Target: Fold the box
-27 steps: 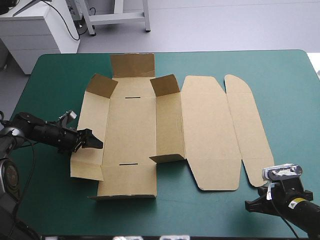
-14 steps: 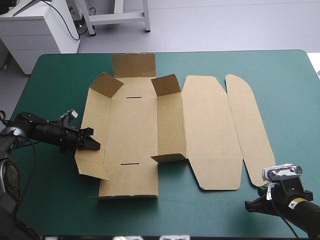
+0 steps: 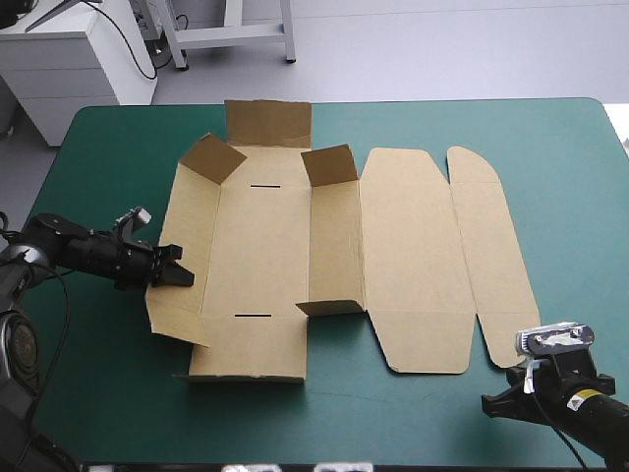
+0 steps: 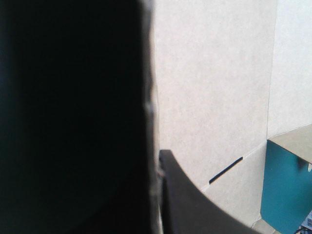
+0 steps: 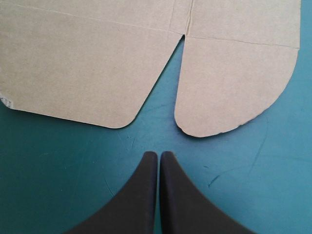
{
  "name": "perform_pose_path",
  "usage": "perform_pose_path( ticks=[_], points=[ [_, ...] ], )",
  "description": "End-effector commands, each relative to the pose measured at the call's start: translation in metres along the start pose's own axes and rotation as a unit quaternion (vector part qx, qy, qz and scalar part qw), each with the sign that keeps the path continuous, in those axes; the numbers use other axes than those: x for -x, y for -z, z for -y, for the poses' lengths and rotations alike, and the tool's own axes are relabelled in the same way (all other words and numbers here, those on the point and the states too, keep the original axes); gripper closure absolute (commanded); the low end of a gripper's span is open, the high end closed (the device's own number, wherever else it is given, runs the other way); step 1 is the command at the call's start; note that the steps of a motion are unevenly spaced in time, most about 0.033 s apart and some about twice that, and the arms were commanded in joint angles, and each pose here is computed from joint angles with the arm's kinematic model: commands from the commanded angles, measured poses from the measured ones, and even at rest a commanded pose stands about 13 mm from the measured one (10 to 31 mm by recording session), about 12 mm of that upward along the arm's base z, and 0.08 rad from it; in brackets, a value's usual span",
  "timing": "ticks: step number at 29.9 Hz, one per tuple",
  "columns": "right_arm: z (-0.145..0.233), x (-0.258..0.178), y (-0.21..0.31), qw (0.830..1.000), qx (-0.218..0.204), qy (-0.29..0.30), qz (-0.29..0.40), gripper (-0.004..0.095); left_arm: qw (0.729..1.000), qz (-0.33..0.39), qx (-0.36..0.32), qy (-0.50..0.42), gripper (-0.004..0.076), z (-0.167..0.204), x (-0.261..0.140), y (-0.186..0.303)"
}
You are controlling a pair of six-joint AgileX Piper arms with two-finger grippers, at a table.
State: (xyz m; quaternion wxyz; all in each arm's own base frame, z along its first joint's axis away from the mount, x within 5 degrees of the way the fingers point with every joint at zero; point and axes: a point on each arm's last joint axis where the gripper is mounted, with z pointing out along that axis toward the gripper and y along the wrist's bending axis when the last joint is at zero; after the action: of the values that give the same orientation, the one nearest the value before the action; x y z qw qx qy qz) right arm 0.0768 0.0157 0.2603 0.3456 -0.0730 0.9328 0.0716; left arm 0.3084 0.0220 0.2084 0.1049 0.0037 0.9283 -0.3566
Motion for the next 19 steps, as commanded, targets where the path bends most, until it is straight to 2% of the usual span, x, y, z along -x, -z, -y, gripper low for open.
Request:
perform_pose_path(
  ticks=[1,4,9,15,19],
  points=[
    [-0.001,0.011,0.006,0.999,-0.001,0.003,0.033,0.0909,0.998,0.042,-0.018,-0.046,0.0732,0.025,0.016,0.022],
    [-0.001,0.011,0.006,0.999,-0.001,0.003,0.033,0.0909,0.995,0.062,-0.005,-0.077,0.0732,0.032,0.029,0.034],
    [-0.001,0.011,0.006,0.999,-0.001,0.003,0.033,0.0909,0.981,0.062,0.054,-0.178,0.0732,0.043,0.045,0.059],
    [0.0,0.011,0.006,0.999,-0.002,0.003,0.034,0.0909,0.951,0.051,0.119,-0.281,0.0732,0.066,0.06,0.073],
    [0.0,0.011,0.006,0.999,-0.005,0.005,0.033,0.0909,0.922,0.06,0.164,-0.346,0.0732,0.092,0.072,0.072]
  ],
)
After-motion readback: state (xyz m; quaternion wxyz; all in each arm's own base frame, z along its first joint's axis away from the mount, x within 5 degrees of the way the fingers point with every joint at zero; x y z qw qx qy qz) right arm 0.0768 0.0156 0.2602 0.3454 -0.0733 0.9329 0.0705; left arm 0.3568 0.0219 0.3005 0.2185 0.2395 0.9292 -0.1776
